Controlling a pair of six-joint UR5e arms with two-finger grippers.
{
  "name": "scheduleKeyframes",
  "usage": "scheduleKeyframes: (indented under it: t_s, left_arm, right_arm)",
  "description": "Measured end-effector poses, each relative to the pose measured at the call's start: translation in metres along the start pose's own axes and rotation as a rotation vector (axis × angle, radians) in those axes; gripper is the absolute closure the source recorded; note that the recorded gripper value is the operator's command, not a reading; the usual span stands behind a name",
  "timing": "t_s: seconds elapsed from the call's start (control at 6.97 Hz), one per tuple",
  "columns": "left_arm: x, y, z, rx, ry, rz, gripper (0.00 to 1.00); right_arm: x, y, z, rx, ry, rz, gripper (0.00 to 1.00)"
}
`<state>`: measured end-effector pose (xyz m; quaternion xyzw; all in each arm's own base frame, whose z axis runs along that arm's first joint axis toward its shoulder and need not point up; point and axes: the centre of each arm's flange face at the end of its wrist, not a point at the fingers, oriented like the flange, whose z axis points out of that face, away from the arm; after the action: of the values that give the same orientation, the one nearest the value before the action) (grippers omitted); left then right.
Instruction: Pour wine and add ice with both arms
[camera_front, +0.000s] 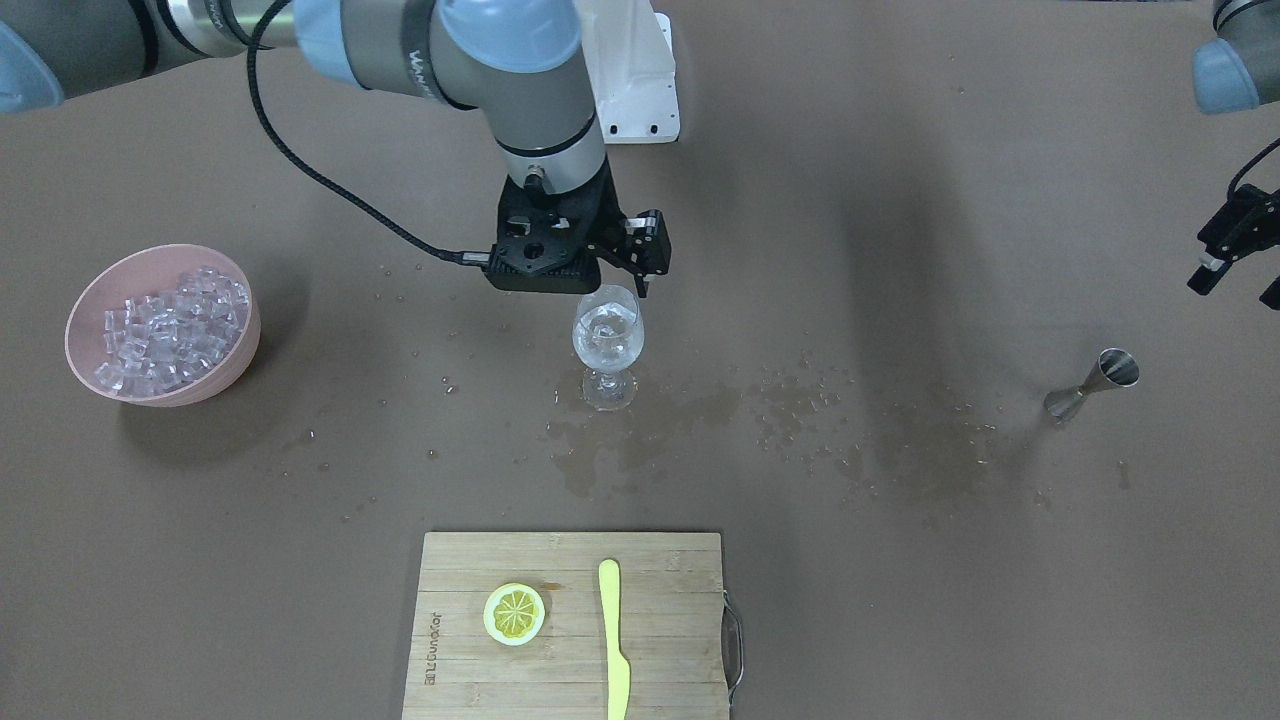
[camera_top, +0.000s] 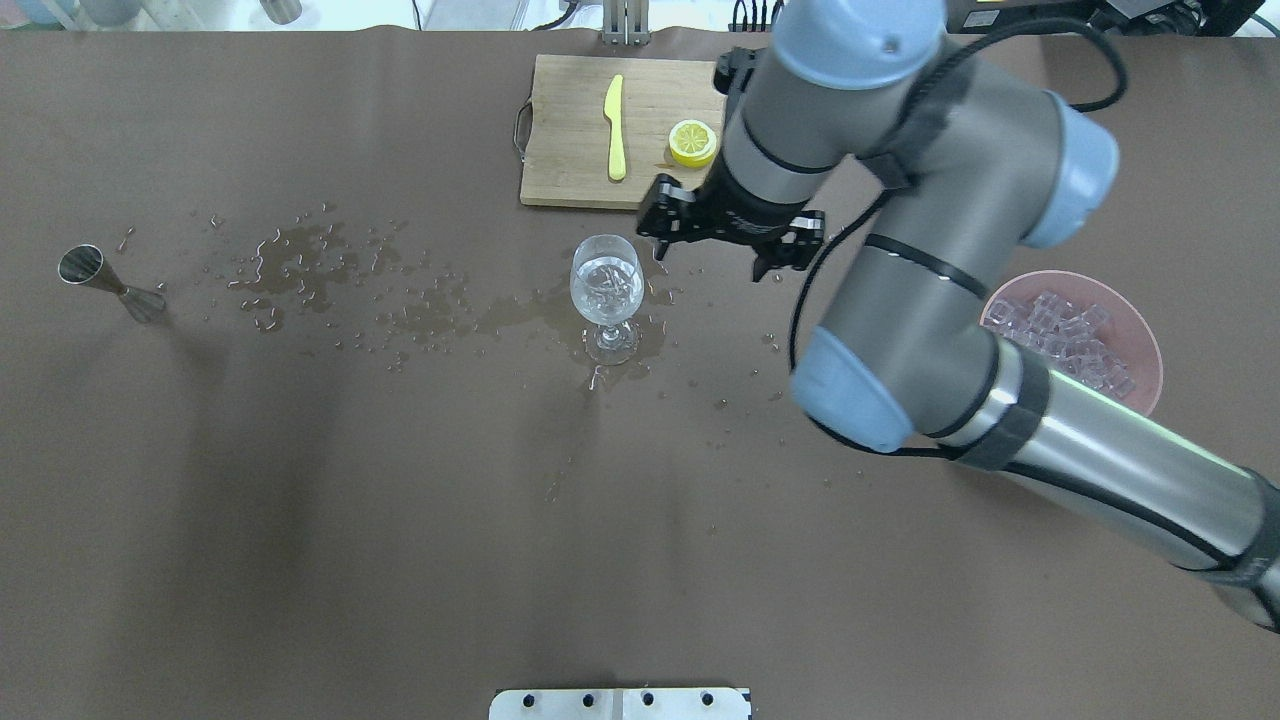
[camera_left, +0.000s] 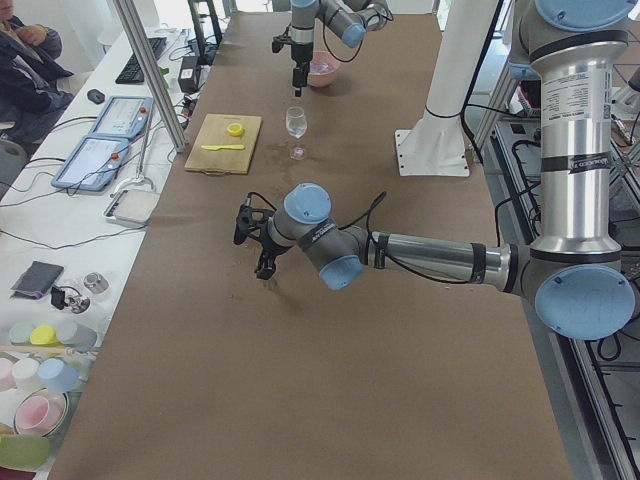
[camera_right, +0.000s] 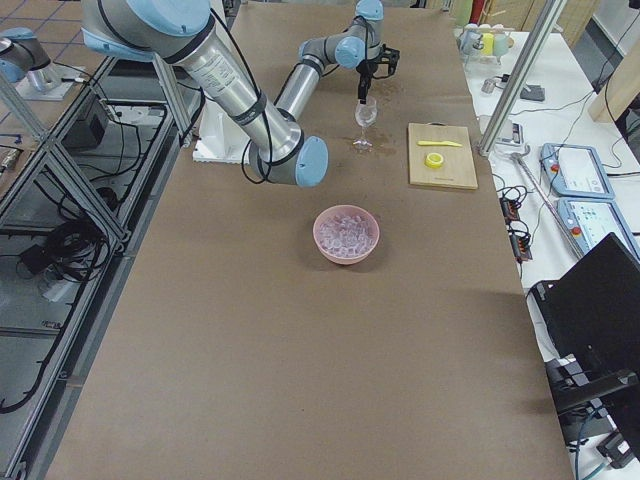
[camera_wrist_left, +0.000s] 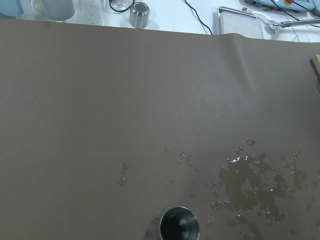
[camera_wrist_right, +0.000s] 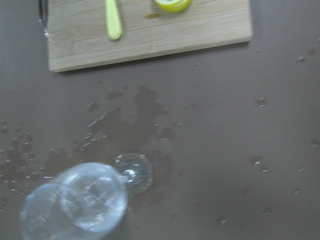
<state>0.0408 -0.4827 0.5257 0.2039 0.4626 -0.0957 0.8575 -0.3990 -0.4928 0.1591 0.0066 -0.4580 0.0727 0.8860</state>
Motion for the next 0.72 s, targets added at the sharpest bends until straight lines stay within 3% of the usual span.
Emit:
scheduleKeyframes:
  t_s: [0.14, 0.72]
  left_arm:
    - [-0.005, -0.007, -0.002, -0.027, -0.019, 0.005, 0.01]
    - [-0.073, -0.021, -0.026, -0.174, -0.156, 0.274, 0.01]
  right_arm:
    - [0.072, -0.014, -0.022, -0.006, 0.012, -0.063, 0.00]
    - [0.340, -0.045, -0.071, -0.040, 0.138, -0.357, 0.00]
